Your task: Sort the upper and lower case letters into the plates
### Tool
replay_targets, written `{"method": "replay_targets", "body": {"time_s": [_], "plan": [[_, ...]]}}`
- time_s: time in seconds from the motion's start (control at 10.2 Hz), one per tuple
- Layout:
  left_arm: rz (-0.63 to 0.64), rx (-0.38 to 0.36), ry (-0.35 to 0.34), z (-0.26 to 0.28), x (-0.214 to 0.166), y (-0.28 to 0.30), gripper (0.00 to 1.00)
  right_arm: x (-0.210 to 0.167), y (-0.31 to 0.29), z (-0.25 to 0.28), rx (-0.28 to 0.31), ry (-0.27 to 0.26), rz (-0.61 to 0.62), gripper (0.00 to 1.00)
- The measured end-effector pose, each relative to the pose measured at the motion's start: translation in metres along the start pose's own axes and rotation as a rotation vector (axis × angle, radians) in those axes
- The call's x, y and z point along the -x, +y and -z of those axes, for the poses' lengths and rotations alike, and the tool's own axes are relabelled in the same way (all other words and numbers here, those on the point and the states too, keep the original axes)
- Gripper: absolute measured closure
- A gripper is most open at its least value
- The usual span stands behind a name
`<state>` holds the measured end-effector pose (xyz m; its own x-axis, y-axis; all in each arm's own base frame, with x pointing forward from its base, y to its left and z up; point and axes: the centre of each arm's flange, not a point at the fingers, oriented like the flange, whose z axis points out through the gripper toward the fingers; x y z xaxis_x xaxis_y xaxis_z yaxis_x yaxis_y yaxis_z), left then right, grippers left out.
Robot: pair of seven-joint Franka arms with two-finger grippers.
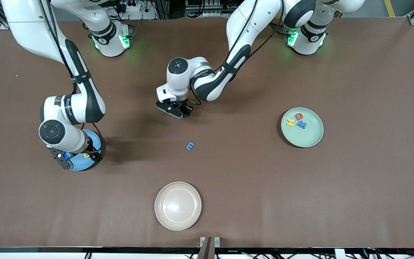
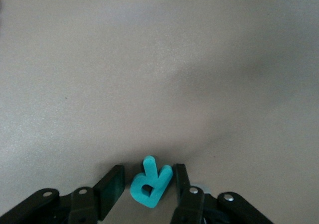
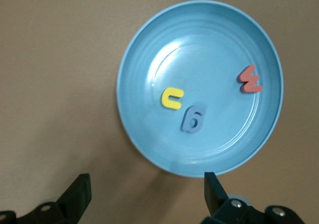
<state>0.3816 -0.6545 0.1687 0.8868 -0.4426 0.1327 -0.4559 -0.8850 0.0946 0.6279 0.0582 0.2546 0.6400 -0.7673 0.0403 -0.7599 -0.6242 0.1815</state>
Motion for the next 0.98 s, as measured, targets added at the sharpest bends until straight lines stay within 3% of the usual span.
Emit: {"method": "replay_targets", "body": {"time_s": [0.2, 0.69, 0.98], "plan": [[-0.001, -0.002, 0.004, 0.0, -0.001, -0.002, 0.51, -0.003, -0.004, 0.014, -0.005, -0.013, -0.015, 0.0], [-0.022, 0.003, 0.011, 0.001, -0.002, -0.001, 0.69, -0.023, 0.003, 0.031, 0.009, -0.04, -0.021, 0.0], [-0.022, 0.003, 0.011, 0.001, -0.002, -0.001, 0.69, -0.028, 0.006, 0.032, -0.007, -0.068, -0.022, 0.0]]}}
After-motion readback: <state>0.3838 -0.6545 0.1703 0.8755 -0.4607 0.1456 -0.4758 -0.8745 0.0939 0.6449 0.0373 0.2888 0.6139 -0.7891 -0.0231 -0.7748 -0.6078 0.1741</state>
